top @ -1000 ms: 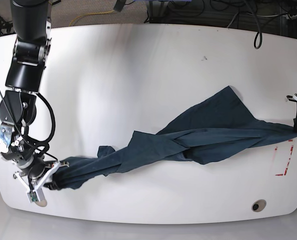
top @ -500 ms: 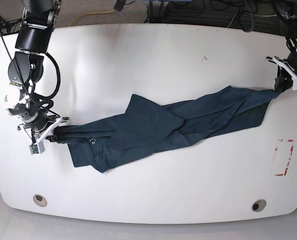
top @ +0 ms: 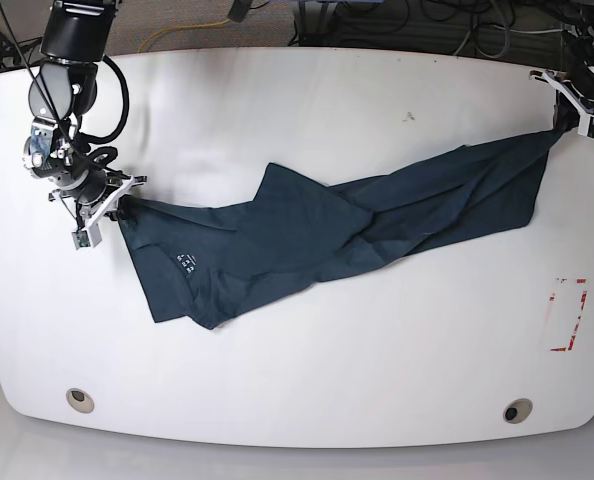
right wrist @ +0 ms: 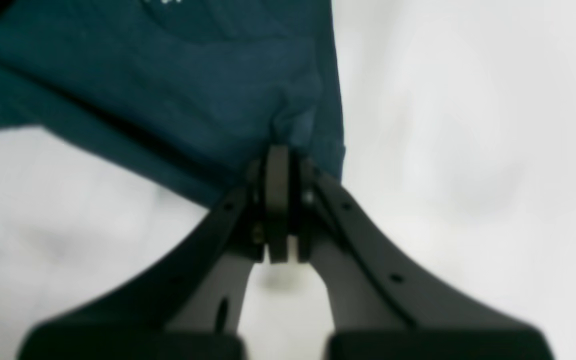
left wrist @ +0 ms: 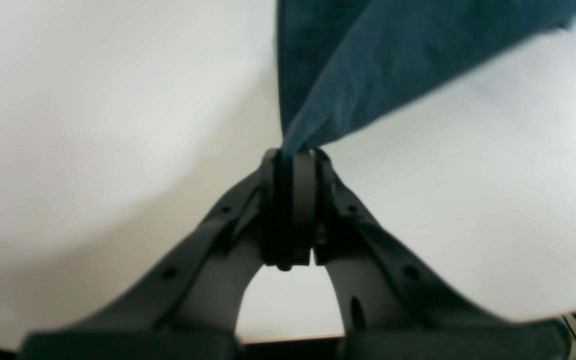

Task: Fold the T-shirt properly
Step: 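Release with the right gripper and regrasp the shirt near its hem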

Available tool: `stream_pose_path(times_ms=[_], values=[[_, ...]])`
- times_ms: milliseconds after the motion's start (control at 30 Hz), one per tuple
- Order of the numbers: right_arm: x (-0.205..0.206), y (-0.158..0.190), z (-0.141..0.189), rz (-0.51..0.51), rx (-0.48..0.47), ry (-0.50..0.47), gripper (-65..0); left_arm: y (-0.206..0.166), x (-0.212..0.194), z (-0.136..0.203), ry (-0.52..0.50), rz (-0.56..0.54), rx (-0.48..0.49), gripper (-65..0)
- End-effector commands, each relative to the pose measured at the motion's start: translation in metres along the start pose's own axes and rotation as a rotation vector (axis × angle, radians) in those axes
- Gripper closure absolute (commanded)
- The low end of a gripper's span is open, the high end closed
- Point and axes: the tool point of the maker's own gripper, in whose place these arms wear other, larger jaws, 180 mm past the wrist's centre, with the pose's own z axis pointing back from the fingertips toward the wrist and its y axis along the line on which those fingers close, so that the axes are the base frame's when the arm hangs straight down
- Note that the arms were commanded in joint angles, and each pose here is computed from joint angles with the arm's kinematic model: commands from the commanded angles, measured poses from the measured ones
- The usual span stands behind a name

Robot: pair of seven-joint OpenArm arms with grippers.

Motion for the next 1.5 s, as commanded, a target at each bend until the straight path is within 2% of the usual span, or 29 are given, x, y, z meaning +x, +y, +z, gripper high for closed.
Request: stream_pose_path(times_ms=[0,133,267,400,467,567,633,800,900,1033,1233,1367,1467], values=[[0.010,-0.011,0.009,-0.016,-0.024,-0.053,0.0,0.019,0.006,0.007,-0.030,0.008,0.043,0.0],[-0.003,-0.020,0.016,-0.055,-0.042,-0.048,0.0,0.029,-0.004,0.010,-0.014,0.036,0.070,0.0],[-0.008,-0.015,0.017,-0.017,-0.009,-0.036,-1.3,0.033,-0.004,0.012,-0.015,0.040,0.081,0.0],[-0.010,0.002,0.019,-0.006,0.019,-0.035,-16.5,0.032,-0.004,0.013,-0.016,0.037,0.079,0.0],[0.000,0.010,0.029,0.012,0.015,-0.070,-27.1,0.032,-0.004,0.012,-0.015,0.040,0.079,0.0],[0.012,0.029,0.038,0.039,0.033,-0.112,-37.4,0.031,-0.004,0.012,-0.016,0.040,0.079,0.0],[0.019,0.045,0.044,0.073,0.056,-0.131,-40.9,0.031,-0.004,0.012,-0.016,0.040,0.079,0.0],[0.025,0.077,0.041,0.096,0.127,-0.143,-40.0,0.031,-0.004,0.012,-0.016,0.040,0.079,0.0],[0.023,0.094,0.034,0.077,0.168,-0.126,-39.8,0.031,-0.006,0.012,-0.013,0.044,0.079,0.0],[0.033,0.116,0.028,0.037,0.214,-0.155,-39.8,0.031,-0.005,0.012,-0.015,0.042,0.079,0.0],[0.036,0.157,0.013,0.040,0.311,-0.143,-39.8,0.031,-0.005,0.012,-0.014,0.040,0.078,0.0],[0.030,0.157,-0.004,-0.036,0.324,-0.105,-39.0,0.031,-0.005,0.012,-0.013,0.041,0.078,0.0],[0.035,0.153,-0.010,-0.085,0.313,-0.122,-35.8,0.031,-0.006,0.012,-0.012,0.042,0.078,0.0]])
